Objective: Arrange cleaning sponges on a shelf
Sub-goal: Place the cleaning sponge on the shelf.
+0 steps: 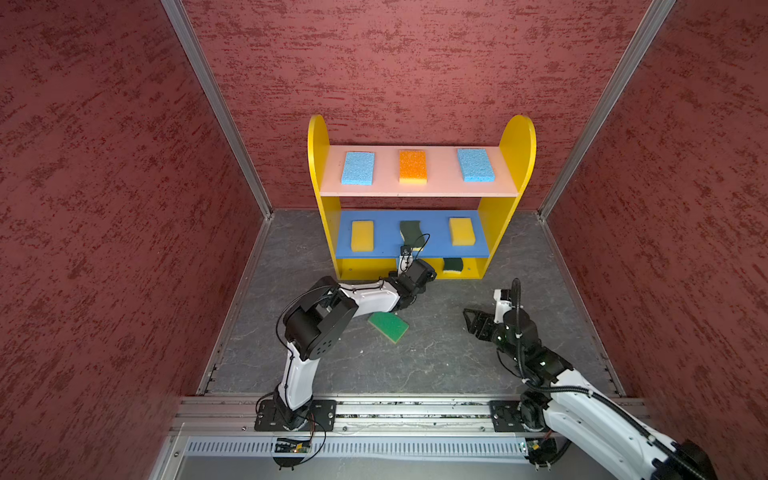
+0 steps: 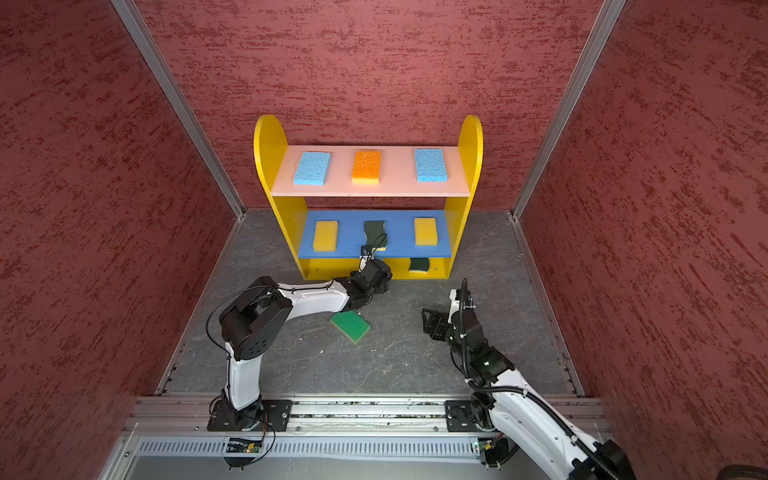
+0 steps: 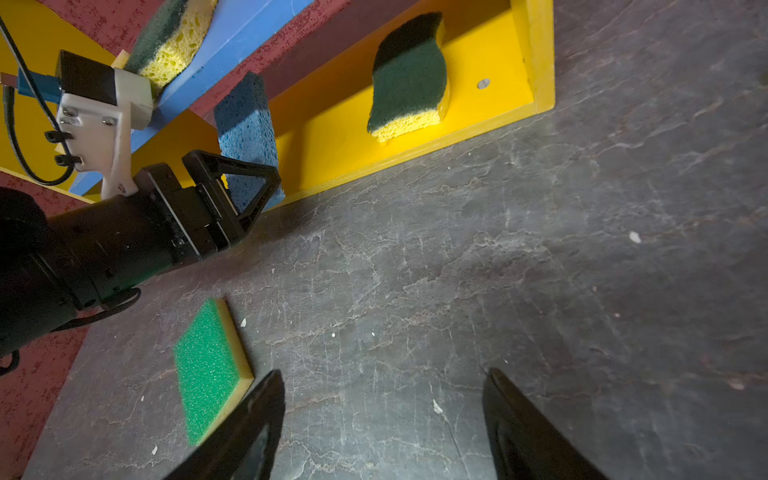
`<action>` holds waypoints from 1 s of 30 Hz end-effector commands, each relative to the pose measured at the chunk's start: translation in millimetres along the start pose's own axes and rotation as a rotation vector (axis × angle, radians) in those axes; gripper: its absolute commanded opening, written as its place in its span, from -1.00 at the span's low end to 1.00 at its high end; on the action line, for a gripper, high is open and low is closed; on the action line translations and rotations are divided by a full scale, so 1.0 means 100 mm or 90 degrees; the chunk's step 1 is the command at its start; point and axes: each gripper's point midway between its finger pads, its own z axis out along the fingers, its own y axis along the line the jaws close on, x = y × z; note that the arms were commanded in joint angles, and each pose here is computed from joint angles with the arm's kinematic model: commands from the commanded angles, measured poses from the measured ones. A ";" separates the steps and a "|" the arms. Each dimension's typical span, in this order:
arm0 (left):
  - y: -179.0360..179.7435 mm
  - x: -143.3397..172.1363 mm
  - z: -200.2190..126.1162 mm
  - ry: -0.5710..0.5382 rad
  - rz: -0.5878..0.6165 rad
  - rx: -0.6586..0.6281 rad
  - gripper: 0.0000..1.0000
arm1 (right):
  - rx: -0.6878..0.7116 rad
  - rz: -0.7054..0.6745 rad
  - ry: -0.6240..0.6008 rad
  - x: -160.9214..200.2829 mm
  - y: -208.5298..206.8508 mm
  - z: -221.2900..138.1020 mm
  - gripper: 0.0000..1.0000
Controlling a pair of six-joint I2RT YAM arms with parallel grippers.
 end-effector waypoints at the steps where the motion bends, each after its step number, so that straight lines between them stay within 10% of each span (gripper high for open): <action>1: 0.04 0.01 0.08 0.003 0.005 -0.016 0.47 | -0.012 -0.001 -0.015 -0.05 0.03 0.00 0.52; 30: 0.11 0.19 0.23 0.051 0.019 -0.063 0.65 | -0.010 0.005 -0.015 0.00 -0.02 -0.04 0.52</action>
